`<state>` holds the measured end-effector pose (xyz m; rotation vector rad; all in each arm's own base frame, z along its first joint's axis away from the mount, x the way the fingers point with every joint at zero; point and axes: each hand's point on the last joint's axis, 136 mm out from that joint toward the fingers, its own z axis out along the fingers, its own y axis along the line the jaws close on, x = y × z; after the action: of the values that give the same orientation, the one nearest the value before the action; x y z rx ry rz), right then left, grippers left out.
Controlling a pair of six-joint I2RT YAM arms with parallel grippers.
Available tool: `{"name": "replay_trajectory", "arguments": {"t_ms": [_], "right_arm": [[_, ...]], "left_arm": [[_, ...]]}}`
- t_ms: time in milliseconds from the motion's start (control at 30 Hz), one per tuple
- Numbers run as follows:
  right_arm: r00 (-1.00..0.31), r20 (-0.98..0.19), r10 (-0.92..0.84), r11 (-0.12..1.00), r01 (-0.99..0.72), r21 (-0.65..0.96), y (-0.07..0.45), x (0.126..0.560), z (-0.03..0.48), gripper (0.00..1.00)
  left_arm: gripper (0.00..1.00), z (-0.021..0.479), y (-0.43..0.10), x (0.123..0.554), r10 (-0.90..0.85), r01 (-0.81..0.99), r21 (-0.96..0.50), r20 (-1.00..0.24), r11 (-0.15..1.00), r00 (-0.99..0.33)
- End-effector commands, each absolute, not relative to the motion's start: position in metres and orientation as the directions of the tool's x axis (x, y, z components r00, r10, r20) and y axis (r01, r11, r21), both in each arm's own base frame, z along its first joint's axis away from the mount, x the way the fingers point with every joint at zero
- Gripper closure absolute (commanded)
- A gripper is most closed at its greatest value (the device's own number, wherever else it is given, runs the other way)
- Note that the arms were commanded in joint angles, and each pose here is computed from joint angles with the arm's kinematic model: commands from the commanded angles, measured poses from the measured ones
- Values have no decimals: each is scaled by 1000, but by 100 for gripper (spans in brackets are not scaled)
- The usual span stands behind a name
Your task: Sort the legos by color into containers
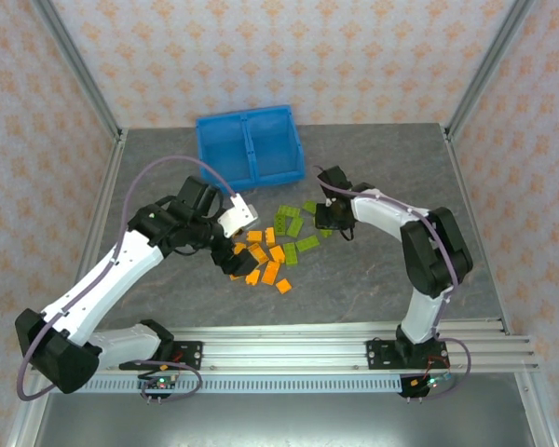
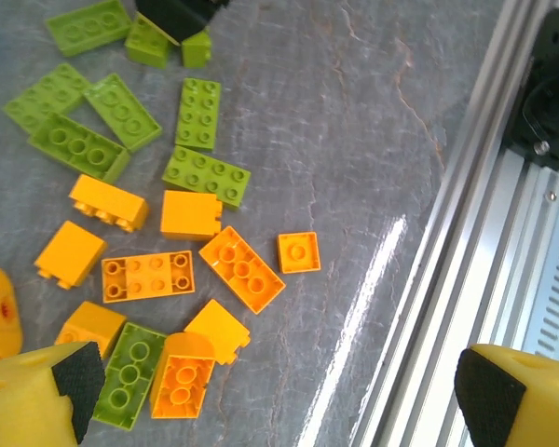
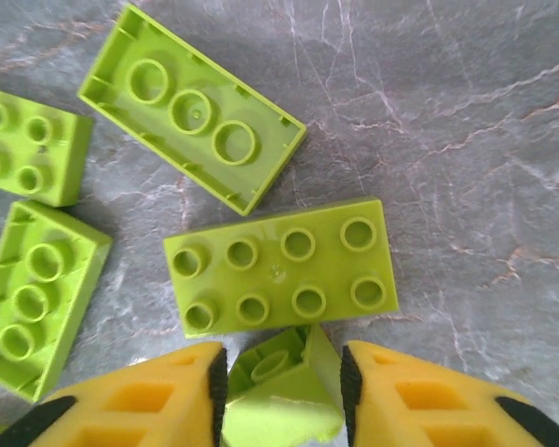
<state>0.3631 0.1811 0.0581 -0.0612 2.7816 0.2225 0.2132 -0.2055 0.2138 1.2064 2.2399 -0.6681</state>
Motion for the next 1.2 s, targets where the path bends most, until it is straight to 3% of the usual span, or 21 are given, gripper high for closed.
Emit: {"name": "replay_trajectory", "arguments": {"t_ms": [0, 33, 67, 400, 833, 1167], "right_arm": [[-918, -396, -33, 985, -97, 141, 178, 362, 91, 36], [-921, -387, -47, 985, -107, 135, 177, 360, 89, 27], [-924, -377, -57, 986, -111, 123, 176, 358, 84, 24], [-957, -287, -33, 990, -71, 125, 179, 356, 45, 25], [-975, -224, 4, 984, -36, 176, 186, 347, 20, 48], [-953, -304, 16, 982, -41, 182, 184, 353, 48, 60]], "left_arm": [[0, 221, -212, 209, 619, 912, -120, -699, 392, -358], [0, 220, -212, 208, 619, 913, -117, -701, 390, -354], [0, 219, -212, 207, 617, 914, -114, -705, 388, -350], [0, 225, -204, 204, 592, 913, -27, -753, 408, -287], [0, 224, -204, 200, 589, 919, -33, -758, 394, -280], [0, 226, -205, 198, 587, 922, -30, -763, 387, -271]]}}
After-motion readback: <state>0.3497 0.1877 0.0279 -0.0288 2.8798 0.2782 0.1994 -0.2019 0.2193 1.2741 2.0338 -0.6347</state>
